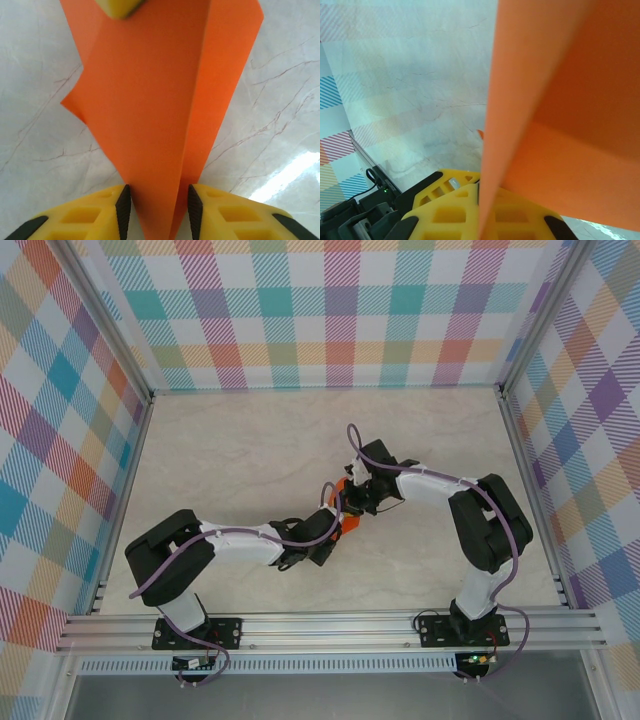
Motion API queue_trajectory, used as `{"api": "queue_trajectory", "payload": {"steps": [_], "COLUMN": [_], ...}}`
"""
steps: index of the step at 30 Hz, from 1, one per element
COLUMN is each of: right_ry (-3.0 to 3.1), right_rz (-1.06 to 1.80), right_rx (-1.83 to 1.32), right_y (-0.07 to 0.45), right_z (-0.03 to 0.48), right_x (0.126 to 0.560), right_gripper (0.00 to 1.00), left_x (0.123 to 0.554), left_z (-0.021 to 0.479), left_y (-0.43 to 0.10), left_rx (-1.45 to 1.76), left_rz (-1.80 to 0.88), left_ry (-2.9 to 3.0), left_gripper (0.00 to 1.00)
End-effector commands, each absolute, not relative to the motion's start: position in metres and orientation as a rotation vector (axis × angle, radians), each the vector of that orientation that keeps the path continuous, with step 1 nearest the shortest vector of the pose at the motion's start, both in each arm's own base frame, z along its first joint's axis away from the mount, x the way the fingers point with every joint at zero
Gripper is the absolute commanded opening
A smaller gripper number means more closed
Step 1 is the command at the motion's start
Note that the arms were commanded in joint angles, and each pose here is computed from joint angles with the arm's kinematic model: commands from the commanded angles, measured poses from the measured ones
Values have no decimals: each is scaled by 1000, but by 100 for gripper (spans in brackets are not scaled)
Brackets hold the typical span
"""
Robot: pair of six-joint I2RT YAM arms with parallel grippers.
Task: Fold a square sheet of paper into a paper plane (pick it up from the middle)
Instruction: Fourth fold the wing at the center of the table.
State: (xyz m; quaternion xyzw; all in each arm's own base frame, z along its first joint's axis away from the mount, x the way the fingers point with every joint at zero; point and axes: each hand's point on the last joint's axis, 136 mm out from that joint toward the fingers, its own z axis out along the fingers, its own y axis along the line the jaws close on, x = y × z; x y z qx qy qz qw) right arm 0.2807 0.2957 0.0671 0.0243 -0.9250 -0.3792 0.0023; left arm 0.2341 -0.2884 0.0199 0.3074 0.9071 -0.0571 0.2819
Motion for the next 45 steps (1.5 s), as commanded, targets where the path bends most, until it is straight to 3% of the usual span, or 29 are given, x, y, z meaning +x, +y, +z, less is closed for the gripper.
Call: {"api": "queue_trajectory", "payload": {"steps": [1, 11, 24, 34, 40, 45], "right_ry": [-2884, -2872, -2865, -2863, -2862, -2863], "right_rz": [-1218, -1200, -1186, -1188, -1188, -1189], "right_rx": [92, 87, 92, 90, 93, 98], "right_y": [301, 301, 300, 301, 301, 300], "right_z": [76, 71, 69, 69, 68, 70], "right_x": [281, 279, 278, 278, 277, 276], "right_gripper": [4, 5, 5, 6, 6, 7], "left_x": [228, 232, 238, 236, 236, 236], "left_z": [20, 24, 38, 29, 29, 30], "left_y": [-276, -281, -287, -282, -282, -285], "left_rx": [840, 828, 773, 793, 800, 803], "left_rz": [-96, -109, -157, -119, -112, -129], "left_ry": [2430, 2408, 2356, 2383, 2384, 2381], "left_gripper": [40, 33, 41, 17, 12, 2]}}
